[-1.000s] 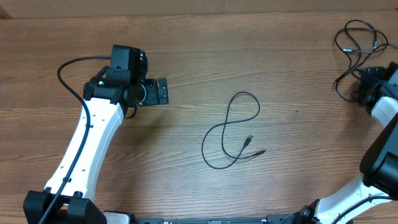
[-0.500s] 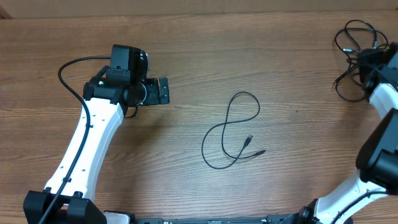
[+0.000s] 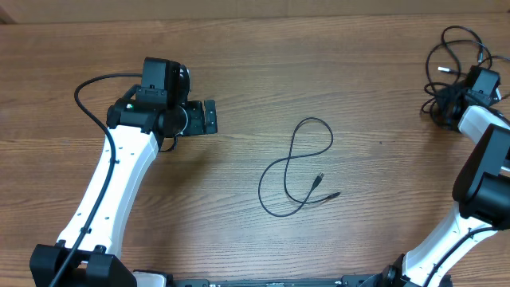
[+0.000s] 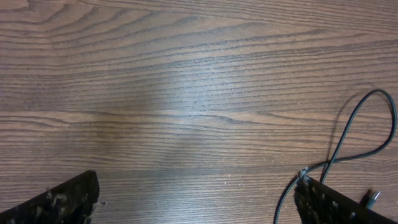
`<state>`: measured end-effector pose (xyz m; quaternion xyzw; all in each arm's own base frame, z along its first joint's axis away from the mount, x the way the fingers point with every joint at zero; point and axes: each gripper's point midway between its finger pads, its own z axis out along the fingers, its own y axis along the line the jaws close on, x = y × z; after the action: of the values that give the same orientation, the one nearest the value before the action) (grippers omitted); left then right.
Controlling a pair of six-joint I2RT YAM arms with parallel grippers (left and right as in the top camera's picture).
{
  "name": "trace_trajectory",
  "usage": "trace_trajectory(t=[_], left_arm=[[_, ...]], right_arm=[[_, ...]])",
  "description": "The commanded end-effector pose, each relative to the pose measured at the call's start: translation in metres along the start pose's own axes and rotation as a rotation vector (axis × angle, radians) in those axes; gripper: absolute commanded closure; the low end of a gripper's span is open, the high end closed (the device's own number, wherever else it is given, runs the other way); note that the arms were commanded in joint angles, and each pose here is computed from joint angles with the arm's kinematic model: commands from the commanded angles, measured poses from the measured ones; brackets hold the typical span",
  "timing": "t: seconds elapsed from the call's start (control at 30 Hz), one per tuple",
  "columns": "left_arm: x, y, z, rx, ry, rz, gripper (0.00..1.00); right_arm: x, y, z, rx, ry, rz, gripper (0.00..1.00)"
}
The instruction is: Untangle cables
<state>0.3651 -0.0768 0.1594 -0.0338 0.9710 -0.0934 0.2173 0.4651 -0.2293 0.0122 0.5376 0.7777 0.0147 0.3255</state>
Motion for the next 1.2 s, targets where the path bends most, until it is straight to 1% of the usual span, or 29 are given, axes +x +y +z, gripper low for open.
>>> trace_trajectory(t=[0.0,0.07,0.2,0.33,0.43,0.53,0.7,0.77,0.83,0.87,0.9,1.03,1.17], left_arm=[[0.000,-0.006,-0.006,0.021,-0.010,0.001,0.00],[0.000,-0.006,-0.006,0.021,-0.009,0.001,0.00],[0.000,-0.006,-0.006,0.021,-0.009,0.001,0.00],[0.000,-0.006,-0.006,0.022,-0.012,0.001,0.00],[0.000,-0.006,-0.006,0.023,-0.012,0.001,0.00],[0.000,-0.008,-0.006,0.036,-0.008,0.001,0.00],[-0.001,-0.009,-0.006,0.037,-0.013,0.002,0.00],[-0.002,-0.009,-0.006,0.038,-0.017,0.003,0.00],[-0.002,-0.009,-0.006,0.039,-0.019,0.003,0.00],[-0.002,-0.009,-0.006,0.039,-0.019,0.003,0.00],[-0.002,-0.009,-0.006,0.039,-0.019,0.003,0.00],[-0.003,-0.009,-0.006,0.039,-0.020,0.003,0.00],[-0.004,-0.009,-0.006,0.040,-0.026,0.004,0.00]], right_arm=[[-0.021,-0.027,-0.002,0.137,-0.087,-0.077,0.96],[-0.026,-0.037,-0.002,0.157,-0.087,-0.089,0.96],[-0.036,-0.054,-0.002,0.170,-0.079,-0.056,0.96],[-0.047,-0.046,-0.008,0.104,-0.062,-0.060,0.96],[-0.071,-0.040,-0.023,0.089,-0.106,-0.061,0.96],[-0.091,-0.043,-0.031,0.093,-0.131,-0.053,0.96],[-0.102,-0.053,-0.036,0.105,-0.143,-0.051,0.96],[-0.104,-0.044,-0.041,0.066,-0.140,-0.051,0.95],[-0.108,-0.030,-0.051,0.002,-0.139,-0.052,0.89],[-0.110,-0.021,-0.056,-0.035,-0.139,-0.055,0.90],[-0.112,-0.011,-0.062,-0.077,-0.137,-0.058,0.96],[-0.112,0.015,-0.075,-0.152,-0.131,-0.067,0.96],[-0.091,0.040,-0.076,-0.180,-0.100,-0.086,0.96]])
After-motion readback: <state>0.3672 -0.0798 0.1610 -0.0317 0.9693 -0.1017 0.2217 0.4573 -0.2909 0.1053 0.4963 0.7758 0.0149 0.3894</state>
